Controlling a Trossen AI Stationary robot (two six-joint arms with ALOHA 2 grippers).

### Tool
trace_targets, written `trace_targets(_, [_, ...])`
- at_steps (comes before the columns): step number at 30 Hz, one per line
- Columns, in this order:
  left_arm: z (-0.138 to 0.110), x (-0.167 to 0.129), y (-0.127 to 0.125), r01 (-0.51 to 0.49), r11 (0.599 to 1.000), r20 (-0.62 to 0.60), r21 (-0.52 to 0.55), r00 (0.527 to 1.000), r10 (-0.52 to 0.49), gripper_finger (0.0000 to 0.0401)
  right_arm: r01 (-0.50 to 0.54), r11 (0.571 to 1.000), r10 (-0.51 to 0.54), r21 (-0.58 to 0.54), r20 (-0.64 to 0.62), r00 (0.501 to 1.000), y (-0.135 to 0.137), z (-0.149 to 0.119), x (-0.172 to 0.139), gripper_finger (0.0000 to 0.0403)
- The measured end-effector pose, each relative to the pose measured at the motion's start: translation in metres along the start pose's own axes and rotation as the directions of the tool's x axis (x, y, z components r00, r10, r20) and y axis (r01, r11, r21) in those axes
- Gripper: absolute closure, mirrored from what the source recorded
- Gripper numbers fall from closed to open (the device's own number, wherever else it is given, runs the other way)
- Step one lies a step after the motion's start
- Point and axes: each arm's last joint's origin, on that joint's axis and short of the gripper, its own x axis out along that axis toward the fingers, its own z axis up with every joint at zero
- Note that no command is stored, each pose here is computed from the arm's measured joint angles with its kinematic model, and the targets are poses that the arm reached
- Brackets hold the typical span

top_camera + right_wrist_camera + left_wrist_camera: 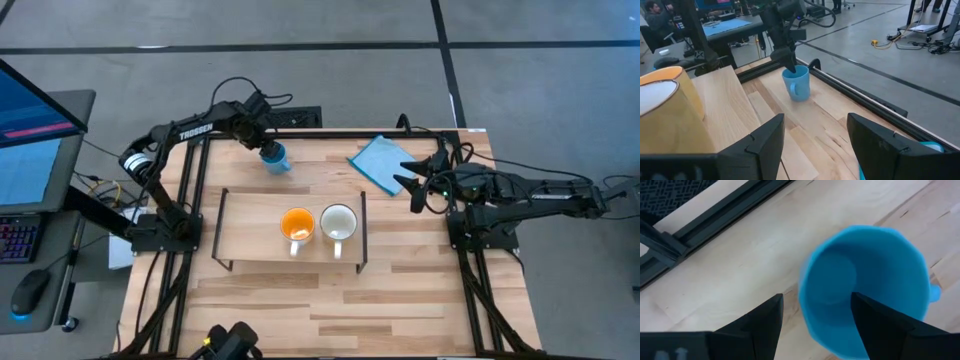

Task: Stack small to large cups/mugs on shelf
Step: Put the blue mug on the shelf

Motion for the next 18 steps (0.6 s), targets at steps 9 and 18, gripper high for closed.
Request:
trace_targets(9, [-0.0001, 0.0001, -0.0013, 0.001, 1.0, 0.0, 0.003, 1.0, -0.001, 0.0177, 0.0, 1.0, 0.0, 0.0, 0.0, 1.0, 0.0, 0.0, 0.0, 0.0163])
trace_targets(18, [-0.0024, 0.0001, -0.0023, 0.024, 1.0, -0.025, 0.015, 0.999, -0.023, 0.0177, -0.014, 1.0, 0.014, 0.0, -0.004, 1.0, 0.0004, -0.0001, 0.0, 0.0163])
